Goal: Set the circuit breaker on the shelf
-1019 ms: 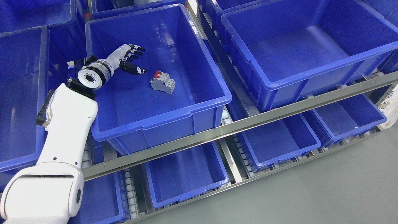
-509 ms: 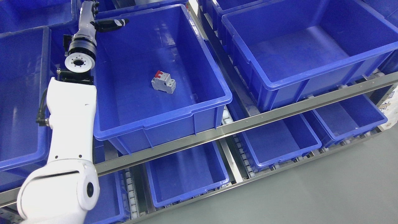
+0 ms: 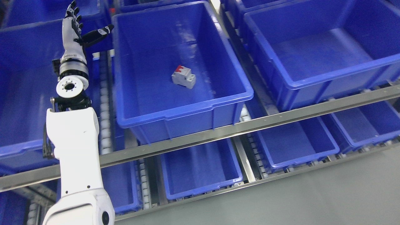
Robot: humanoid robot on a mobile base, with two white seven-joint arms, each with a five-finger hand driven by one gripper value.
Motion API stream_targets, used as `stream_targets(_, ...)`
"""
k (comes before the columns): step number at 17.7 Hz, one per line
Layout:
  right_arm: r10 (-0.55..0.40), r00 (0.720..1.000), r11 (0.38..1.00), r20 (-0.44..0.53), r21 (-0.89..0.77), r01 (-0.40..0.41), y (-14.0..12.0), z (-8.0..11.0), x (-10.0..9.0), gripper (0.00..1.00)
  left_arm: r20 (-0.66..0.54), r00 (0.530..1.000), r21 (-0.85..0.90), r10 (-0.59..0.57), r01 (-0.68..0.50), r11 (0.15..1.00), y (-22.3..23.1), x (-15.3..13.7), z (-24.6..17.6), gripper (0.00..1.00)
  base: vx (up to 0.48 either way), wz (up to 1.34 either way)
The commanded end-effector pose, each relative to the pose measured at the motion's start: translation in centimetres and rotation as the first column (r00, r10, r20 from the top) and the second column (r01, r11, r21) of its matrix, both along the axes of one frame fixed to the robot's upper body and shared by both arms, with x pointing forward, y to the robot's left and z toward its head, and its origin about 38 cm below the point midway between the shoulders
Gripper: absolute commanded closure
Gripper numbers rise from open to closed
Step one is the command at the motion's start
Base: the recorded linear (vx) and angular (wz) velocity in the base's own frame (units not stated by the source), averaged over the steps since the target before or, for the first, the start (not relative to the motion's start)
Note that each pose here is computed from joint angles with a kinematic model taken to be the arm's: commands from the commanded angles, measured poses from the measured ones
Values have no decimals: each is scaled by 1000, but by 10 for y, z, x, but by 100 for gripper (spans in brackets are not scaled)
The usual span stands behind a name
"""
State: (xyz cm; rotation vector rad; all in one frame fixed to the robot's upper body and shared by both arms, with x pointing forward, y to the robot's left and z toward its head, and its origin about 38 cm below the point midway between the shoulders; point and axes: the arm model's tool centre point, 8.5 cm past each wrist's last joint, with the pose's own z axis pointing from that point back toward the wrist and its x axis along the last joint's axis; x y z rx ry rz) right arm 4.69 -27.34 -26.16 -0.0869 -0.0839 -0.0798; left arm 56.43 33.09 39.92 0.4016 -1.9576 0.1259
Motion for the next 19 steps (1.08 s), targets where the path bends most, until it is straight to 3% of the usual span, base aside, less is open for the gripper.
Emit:
stream_targets(1,2,1000,1000,13,-20,-2,-12,1,-8,0,285,959,91,-9,-18,996,-19,-88,43,0,-78,358)
stream_targets(7,2,1000,1000,13,-20,-2,-12,1,-8,0,194,964,235,-180,132,963,-96,-86,16,0,-26,60)
stream_targets(13,2,1000,1000,13,-20,-2,-12,1,-8,0,133,973,235,-187,152,960,-100,-95,-15,0,-4,12)
stream_targets(19,1,1000,1000,13,-20,0,-12,1,-8,0,136,975,229,-177,143,963,-97,-96,-16,0,0,9)
